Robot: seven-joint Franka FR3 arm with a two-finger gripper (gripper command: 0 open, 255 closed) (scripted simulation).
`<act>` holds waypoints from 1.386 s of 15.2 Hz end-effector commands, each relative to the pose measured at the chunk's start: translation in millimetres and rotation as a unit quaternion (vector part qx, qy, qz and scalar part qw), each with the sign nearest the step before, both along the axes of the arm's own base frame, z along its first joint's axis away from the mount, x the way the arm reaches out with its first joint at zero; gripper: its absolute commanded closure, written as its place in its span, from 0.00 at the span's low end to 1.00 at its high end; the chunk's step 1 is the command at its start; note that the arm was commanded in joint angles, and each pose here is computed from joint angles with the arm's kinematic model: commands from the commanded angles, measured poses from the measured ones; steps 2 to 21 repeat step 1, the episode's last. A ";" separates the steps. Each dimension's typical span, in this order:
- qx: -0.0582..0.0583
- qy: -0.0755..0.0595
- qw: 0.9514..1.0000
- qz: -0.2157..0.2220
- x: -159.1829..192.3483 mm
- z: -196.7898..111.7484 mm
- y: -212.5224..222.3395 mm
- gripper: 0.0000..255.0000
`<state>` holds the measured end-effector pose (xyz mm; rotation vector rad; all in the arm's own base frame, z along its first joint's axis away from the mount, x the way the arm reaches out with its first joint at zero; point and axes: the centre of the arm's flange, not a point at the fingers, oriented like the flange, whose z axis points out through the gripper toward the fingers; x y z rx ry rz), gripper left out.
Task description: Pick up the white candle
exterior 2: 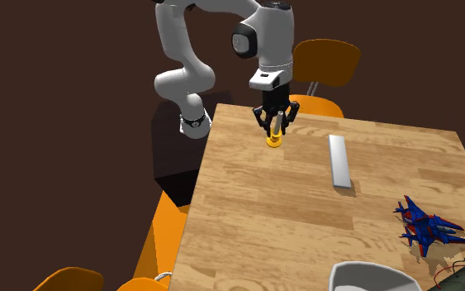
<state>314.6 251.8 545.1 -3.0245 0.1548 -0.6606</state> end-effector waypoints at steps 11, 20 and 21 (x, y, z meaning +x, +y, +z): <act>0.000 0.000 1.000 0.000 -0.5 3.5 -0.2 1.00; 0.000 0.000 1.000 0.000 -0.5 3.5 -0.2 1.00; 0.000 0.000 1.000 0.000 -0.5 3.5 -0.2 1.00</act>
